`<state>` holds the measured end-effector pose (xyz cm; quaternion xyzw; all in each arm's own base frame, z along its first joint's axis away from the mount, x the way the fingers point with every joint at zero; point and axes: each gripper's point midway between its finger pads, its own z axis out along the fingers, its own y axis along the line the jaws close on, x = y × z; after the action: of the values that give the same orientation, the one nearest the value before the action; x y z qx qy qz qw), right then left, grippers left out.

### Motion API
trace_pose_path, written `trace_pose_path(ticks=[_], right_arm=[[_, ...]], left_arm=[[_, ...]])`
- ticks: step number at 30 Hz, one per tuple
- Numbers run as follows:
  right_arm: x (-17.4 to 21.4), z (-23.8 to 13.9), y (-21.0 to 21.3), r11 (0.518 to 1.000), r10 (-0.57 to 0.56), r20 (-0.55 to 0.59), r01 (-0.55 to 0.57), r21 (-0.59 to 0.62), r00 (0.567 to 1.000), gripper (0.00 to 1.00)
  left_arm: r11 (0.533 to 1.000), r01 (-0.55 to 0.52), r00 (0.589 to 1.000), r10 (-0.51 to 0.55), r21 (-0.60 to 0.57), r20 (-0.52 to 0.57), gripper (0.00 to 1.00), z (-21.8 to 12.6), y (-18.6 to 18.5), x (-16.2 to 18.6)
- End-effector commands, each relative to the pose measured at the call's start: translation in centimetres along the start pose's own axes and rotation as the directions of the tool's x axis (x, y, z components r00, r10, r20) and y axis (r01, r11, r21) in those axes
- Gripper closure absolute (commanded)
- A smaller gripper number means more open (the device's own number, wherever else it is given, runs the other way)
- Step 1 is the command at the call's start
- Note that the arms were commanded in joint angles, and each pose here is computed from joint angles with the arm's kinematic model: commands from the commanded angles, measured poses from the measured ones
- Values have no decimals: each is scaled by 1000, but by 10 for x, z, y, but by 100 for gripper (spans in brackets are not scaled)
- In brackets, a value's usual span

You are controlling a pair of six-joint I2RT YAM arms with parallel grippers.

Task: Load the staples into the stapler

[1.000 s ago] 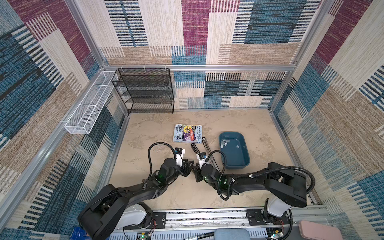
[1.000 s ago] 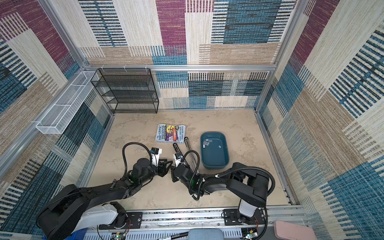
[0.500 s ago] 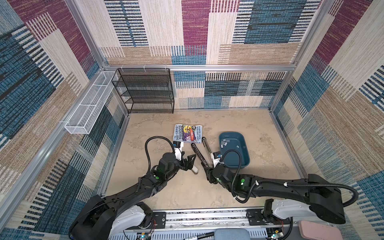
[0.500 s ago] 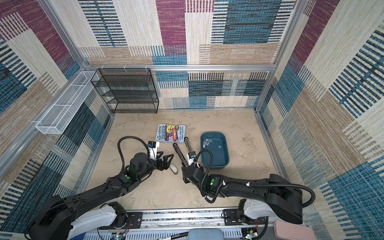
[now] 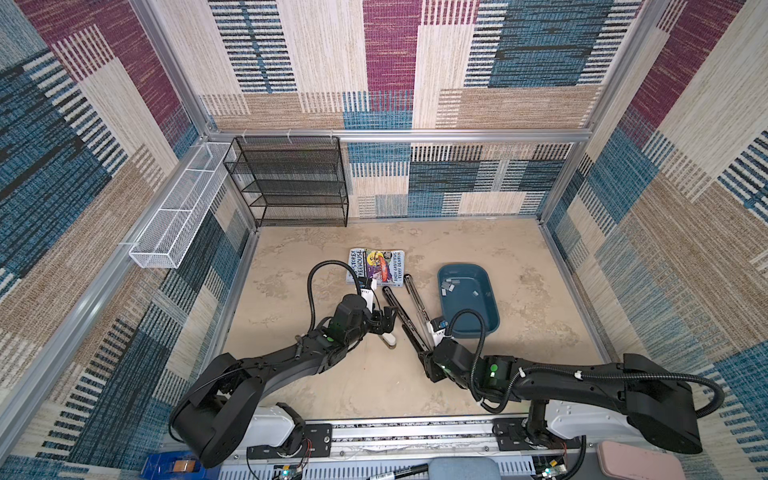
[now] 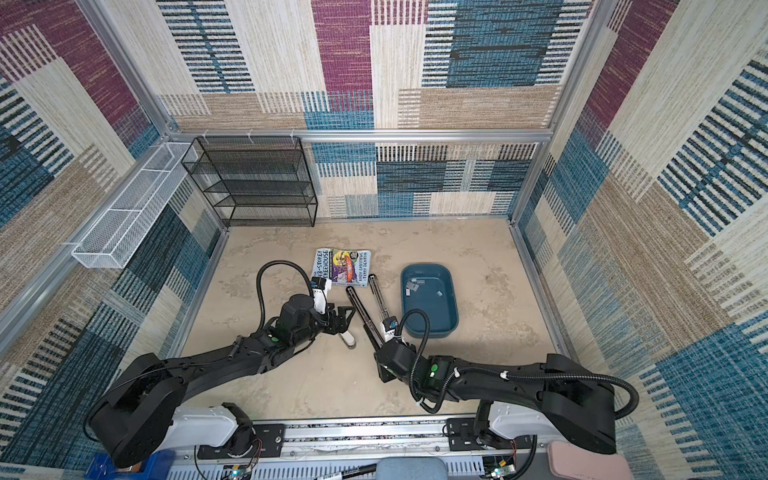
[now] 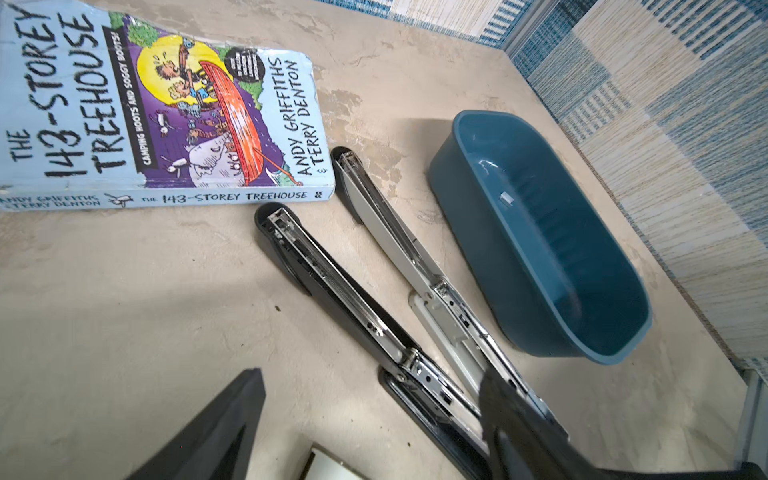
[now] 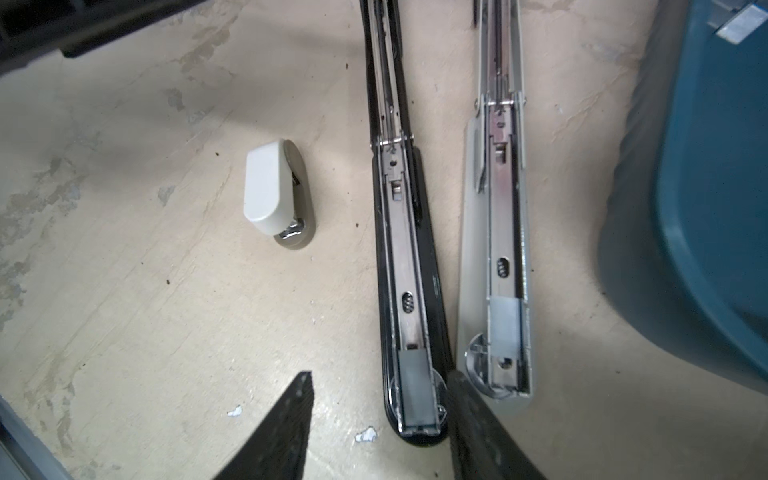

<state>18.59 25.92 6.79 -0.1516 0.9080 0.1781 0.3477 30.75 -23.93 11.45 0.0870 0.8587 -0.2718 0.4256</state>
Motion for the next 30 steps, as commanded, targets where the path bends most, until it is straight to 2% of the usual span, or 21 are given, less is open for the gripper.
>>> trace_pose_path(ticks=[1, 15, 24, 30], right_arm=[[-2, 4, 7, 1000, -5, -5, 5, -16, 1000, 48], [9, 22, 1, 998, -29, -58, 33, 61, 998, 52], [12, 32, 0, 995, -27, -75, 34, 92, 997, 72], [8, 29, 11, 1000, -4, -57, 6, 27, 998, 81]], left_arm=[[1000, 19, 1000, -19, 19, -6, 15, 5, -4, -1], [1000, 21, 997, -21, 5, -78, 14, 30, 0, 13], [993, 98, 990, -103, -60, -99, 14, 43, 15, 19], [981, 163, 972, -177, -104, -154, 13, 53, 26, 25]])
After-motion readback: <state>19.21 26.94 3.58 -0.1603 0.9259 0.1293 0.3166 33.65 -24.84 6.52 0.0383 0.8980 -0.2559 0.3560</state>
